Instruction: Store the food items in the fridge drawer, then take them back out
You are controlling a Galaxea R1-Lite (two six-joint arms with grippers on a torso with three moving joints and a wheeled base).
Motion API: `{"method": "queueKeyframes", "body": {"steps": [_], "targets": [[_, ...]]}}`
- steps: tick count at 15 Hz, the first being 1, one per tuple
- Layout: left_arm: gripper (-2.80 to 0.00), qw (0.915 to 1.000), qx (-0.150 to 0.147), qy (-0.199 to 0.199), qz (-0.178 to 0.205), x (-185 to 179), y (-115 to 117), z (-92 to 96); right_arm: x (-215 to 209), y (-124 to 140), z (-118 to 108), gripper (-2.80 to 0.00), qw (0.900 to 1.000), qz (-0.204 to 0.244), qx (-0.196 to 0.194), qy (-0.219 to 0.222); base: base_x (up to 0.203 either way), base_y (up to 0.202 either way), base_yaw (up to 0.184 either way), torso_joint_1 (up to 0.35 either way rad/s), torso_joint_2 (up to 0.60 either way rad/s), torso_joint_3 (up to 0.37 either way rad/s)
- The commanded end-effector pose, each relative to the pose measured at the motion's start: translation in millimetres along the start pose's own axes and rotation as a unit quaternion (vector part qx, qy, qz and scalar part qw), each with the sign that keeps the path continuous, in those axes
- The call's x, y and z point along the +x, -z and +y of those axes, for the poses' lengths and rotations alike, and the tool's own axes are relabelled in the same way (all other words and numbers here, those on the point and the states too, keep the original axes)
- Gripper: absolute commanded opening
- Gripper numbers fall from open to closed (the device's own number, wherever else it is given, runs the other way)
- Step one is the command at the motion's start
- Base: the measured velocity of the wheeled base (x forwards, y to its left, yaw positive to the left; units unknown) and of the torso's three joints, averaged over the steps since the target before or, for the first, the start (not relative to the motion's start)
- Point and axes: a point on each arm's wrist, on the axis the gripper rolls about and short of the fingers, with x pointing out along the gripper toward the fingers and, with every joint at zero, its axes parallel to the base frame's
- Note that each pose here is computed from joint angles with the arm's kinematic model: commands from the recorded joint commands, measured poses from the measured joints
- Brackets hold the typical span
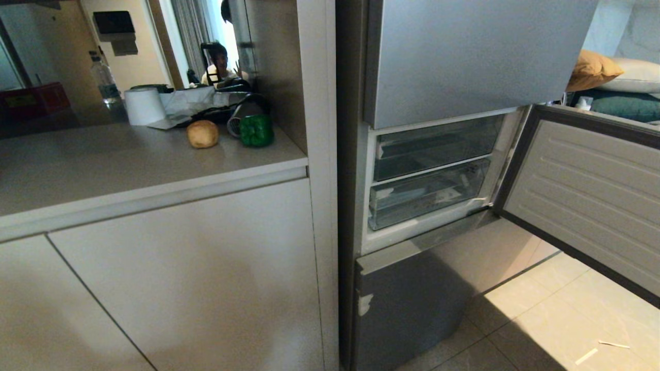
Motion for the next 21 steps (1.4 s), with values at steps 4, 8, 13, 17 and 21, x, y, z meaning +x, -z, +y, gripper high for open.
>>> {"method": "queueKeyframes", "body": {"steps": [4,8,13,17,21], "targets": [[-2.80,1.0000,0.001,-0.002,0.001,0.1,-0.1,0.1,1.6,8.6,-0.2,-2.80,1.000,0.014,-0.001,0.000,0.000,0.000,0.000,0.000,0.00,0.000],[-2.80,1.0000,0.002,-0.001,0.001,0.1,0.0,0.1,1.7,8.6,-0.2,-2.80,1.000,0.015,0.000,0.000,0.000,0.000,0.000,0.000,0.00,0.000],[-2.80,1.0000,0.001,-0.002,0.001,0.1,0.0,0.1,1.7,8.6,-0.2,-2.80,1.000,0.014,0.000,0.000,0.029,0.000,-0.001,-0.001,0.00,0.000],[-2.80,1.0000,0.002,-0.002,0.001,0.1,0.0,0.1,1.6,8.6,-0.2,-2.80,1.000,0.014,0.000,0.000,0.196,0.000,-0.001,0.011,0.00,0.001],[-2.80,1.0000,0.001,-0.001,0.001,0.1,0.0,0.1,1.7,8.6,-0.2,-2.80,1.000,0.015,0.000,0.000,0.198,0.000,0.000,0.004,0.00,0.003]]}}
